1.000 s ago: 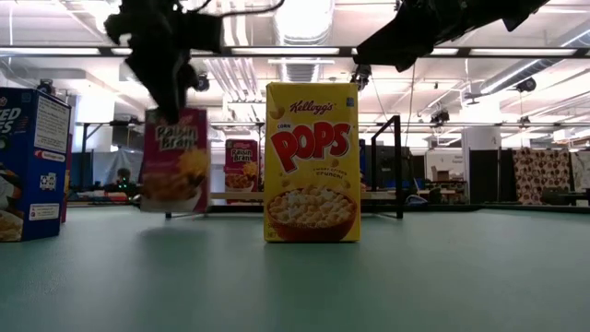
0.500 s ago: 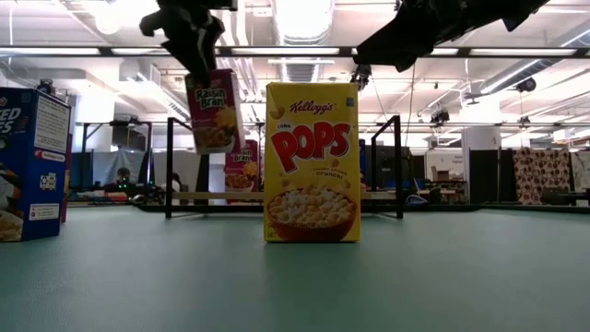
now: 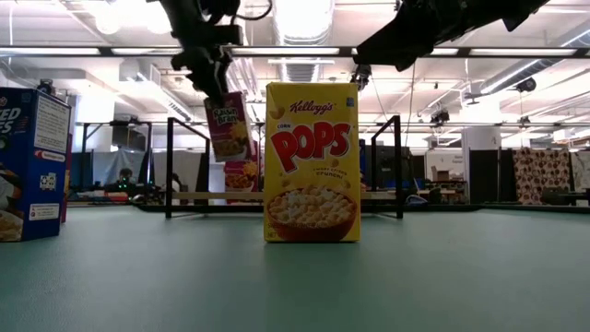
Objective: Stack cereal on shelf
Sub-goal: Put the right pink cereal box on the shelf aligned with the other pink cereal box
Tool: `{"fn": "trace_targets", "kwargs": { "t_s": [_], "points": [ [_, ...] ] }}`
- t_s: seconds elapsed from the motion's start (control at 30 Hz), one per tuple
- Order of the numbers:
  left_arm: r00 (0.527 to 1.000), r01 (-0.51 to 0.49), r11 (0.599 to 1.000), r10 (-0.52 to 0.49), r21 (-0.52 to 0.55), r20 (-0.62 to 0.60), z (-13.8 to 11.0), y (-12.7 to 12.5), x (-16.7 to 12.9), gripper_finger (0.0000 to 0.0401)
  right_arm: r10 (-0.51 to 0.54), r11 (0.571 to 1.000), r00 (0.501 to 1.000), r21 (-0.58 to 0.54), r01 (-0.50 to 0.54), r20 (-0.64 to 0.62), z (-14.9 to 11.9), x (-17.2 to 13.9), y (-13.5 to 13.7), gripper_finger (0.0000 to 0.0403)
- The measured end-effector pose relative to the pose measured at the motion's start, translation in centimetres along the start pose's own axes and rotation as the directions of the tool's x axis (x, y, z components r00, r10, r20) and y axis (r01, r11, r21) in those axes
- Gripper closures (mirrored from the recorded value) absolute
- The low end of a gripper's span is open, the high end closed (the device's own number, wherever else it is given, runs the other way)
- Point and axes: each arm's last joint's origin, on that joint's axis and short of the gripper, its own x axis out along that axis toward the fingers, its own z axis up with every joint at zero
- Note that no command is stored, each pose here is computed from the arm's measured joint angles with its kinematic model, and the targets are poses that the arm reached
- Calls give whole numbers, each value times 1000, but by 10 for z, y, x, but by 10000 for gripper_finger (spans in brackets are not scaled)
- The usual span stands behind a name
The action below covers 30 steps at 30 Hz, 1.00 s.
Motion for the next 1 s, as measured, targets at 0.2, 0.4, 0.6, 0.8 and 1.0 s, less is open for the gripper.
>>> {"fn": "trace_targets", "kwargs": {
  "t_s": [0.2,0.4,0.6,0.8,1.0],
  "points": [
    [1000,25,1000,-25,-2,-18,-9,19,21,241,0,1000,1000,-2,0,0,0,0,0,229],
    [995,65,998,-63,26,-84,-13,23,47,241,0,1000,1000,-1,0,0,0,0,0,229],
    [989,98,993,-90,65,-117,-10,25,66,241,0,1000,1000,-1,0,0,0,0,0,229],
    [975,142,987,-126,77,-183,-5,39,72,241,0,1000,1000,0,0,-2,0,0,0,229],
    [969,151,988,-142,32,-205,-2,56,77,241,0,1000,1000,0,0,-3,0,0,0,229]
  ]
}}
